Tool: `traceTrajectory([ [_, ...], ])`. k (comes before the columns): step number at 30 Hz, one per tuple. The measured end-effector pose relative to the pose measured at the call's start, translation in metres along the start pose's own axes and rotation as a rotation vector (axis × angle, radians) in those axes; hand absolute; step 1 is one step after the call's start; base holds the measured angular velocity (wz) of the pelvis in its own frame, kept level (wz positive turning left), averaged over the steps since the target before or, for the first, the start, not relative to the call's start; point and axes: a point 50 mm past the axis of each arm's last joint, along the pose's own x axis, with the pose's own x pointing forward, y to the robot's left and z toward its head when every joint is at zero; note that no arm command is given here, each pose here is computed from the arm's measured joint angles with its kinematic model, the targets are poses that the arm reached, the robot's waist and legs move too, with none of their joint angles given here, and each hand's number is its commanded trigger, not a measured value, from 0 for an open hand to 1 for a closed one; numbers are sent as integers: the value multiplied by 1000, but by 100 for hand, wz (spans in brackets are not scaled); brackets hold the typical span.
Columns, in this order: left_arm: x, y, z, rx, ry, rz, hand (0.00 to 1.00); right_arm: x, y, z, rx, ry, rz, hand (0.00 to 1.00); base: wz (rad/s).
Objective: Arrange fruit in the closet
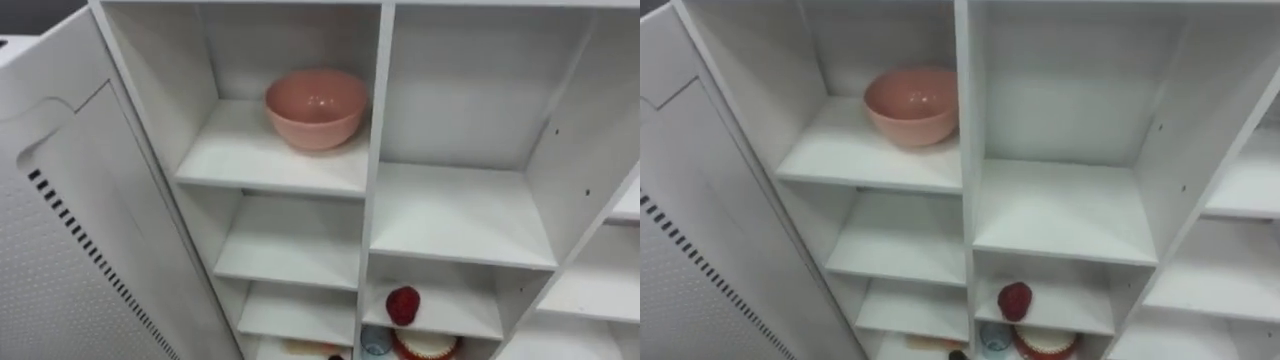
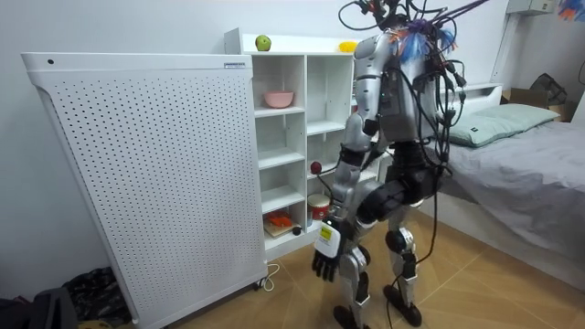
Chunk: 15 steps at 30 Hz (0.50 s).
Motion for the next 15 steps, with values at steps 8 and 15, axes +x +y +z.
traceTrajectory([
  [8, -4, 10, -26, 23, 3, -10, 0, -32, -100, -57, -518, 260, -210, 0, -5],
  [15, -9, 14, -52, 1, 47, -2, 0, -49, -129, -82, -756, 410, -234, 0, -4],
])
